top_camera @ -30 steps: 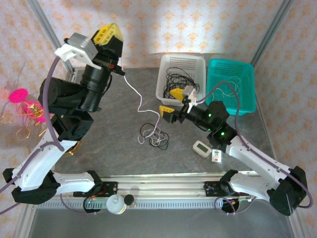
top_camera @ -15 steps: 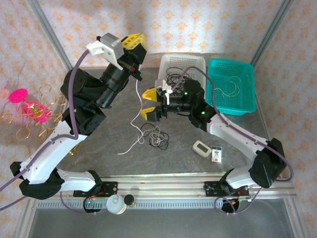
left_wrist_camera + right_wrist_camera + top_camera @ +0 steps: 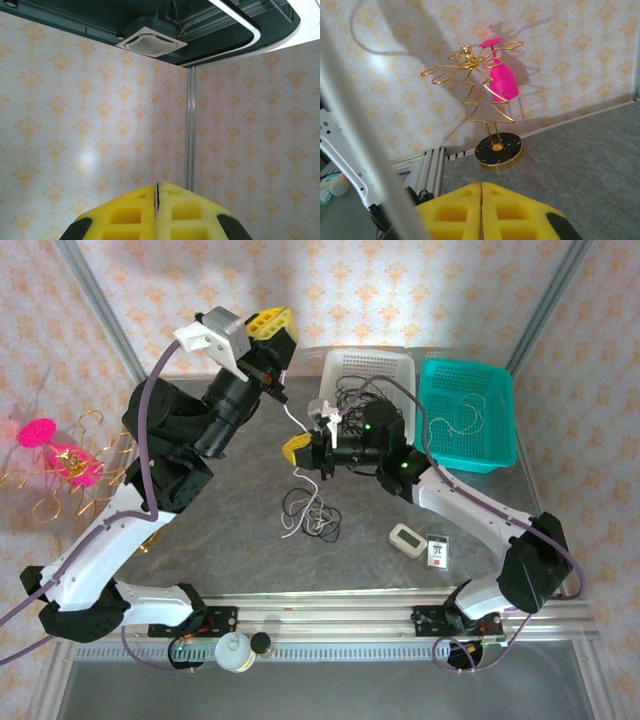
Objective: Untangle the cables
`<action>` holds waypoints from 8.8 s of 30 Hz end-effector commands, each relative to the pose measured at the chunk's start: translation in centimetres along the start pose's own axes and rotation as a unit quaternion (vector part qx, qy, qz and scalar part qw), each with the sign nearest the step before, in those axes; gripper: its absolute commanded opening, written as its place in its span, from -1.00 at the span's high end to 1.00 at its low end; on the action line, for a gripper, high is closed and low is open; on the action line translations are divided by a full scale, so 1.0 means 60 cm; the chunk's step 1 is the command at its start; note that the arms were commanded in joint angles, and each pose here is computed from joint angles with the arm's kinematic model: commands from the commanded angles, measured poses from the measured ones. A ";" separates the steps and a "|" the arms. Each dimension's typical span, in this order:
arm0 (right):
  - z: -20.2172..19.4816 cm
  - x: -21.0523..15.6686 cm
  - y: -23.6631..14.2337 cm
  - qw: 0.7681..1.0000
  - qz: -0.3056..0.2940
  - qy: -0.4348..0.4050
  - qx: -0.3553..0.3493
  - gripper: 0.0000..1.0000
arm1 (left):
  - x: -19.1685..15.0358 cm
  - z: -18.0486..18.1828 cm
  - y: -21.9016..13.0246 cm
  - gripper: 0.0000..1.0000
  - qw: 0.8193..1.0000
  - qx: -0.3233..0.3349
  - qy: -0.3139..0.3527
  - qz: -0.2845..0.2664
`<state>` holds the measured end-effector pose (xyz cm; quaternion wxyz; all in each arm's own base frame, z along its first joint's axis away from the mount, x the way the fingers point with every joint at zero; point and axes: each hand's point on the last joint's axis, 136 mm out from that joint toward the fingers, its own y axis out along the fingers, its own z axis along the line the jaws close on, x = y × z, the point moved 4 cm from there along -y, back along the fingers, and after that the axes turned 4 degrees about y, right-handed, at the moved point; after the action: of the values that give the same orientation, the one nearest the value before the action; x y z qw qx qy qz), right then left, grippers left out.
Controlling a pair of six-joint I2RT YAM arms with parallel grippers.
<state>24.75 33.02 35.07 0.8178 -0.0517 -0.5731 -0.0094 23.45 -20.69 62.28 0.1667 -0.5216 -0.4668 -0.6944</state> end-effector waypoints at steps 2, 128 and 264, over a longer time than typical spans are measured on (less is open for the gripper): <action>-0.007 0.042 -0.031 0.997 -0.028 0.057 -0.053 1.00 | 0.027 0.004 -0.016 0.26 1.000 0.003 -0.004 -0.027; -0.254 -0.247 -0.314 0.791 -0.023 0.267 -0.549 0.27 | -0.788 0.057 -0.415 1.00 0.766 0.307 -0.227 0.517; -0.173 -0.446 0.060 0.964 0.002 0.226 -0.139 0.45 | 0.037 0.026 -0.094 1.00 0.995 -0.013 -0.058 0.078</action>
<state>25.83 34.43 8.10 0.9059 -0.1395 -0.3846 -0.1094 21.67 -17.63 56.95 0.2396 -0.6350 -0.3854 -0.6252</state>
